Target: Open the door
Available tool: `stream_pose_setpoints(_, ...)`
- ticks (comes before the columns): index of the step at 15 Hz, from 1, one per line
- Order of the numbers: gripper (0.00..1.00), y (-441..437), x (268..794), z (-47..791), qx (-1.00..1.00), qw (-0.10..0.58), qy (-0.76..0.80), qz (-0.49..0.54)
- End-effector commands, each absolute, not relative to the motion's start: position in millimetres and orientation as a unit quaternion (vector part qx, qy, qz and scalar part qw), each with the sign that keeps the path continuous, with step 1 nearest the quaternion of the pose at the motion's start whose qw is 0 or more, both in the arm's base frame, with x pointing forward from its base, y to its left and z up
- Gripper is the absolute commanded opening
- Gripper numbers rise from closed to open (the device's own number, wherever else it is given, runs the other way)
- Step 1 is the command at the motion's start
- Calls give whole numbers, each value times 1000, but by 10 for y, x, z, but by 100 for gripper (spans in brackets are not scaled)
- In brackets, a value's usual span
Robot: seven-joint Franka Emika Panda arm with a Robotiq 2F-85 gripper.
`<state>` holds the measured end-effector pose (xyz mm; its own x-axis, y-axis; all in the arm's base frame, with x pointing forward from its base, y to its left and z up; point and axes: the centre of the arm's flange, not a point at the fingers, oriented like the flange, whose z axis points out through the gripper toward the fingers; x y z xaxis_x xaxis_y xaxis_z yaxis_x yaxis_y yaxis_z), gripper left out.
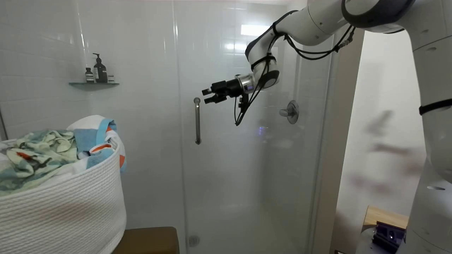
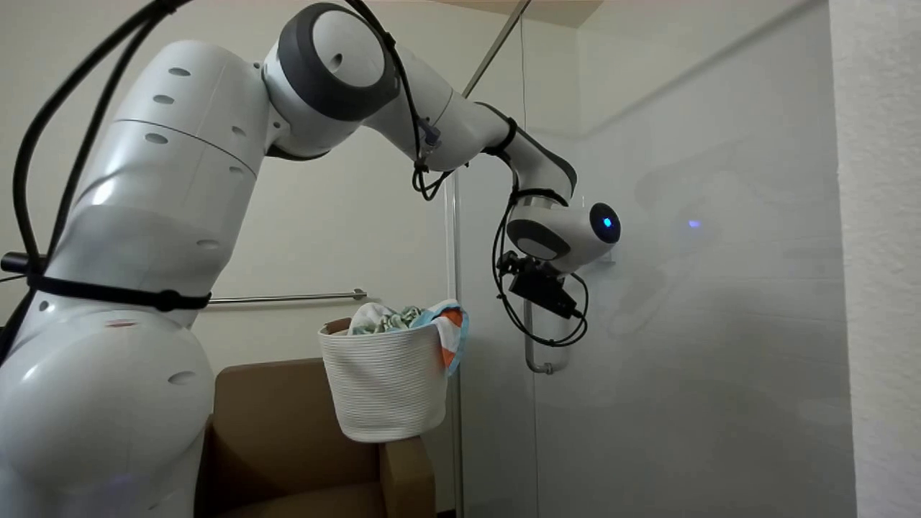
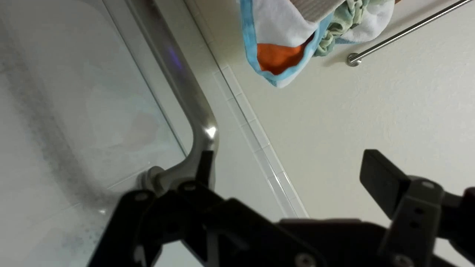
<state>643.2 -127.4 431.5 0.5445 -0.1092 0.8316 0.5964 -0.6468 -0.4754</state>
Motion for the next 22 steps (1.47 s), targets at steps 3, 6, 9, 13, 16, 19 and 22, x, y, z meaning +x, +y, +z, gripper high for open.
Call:
stream_pose_setpoints(3, 100, -1329, 6340, 4258, -790, 355, -143, -480)
stream_pose_setpoints(6, 100, -1352, 6345, 4145, -796, 343, -134, -480)
stream_pose_setpoints(9, 100, -1339, 6363, 4012, -801, 338, -120, -479)
stream_pose_setpoints(13, 100, -1268, 6409, 3903, -802, 345, -103, -477)
stream_pose_setpoints(16, 100, -1187, 6461, 3826, -799, 353, -103, -476)
stream_pose_setpoints(19, 100, -1111, 6506, 3731, -797, 360, -110, -472)
stream_pose_setpoints(22, 100, -1060, 6542, 3643, -796, 361, -123, -470)
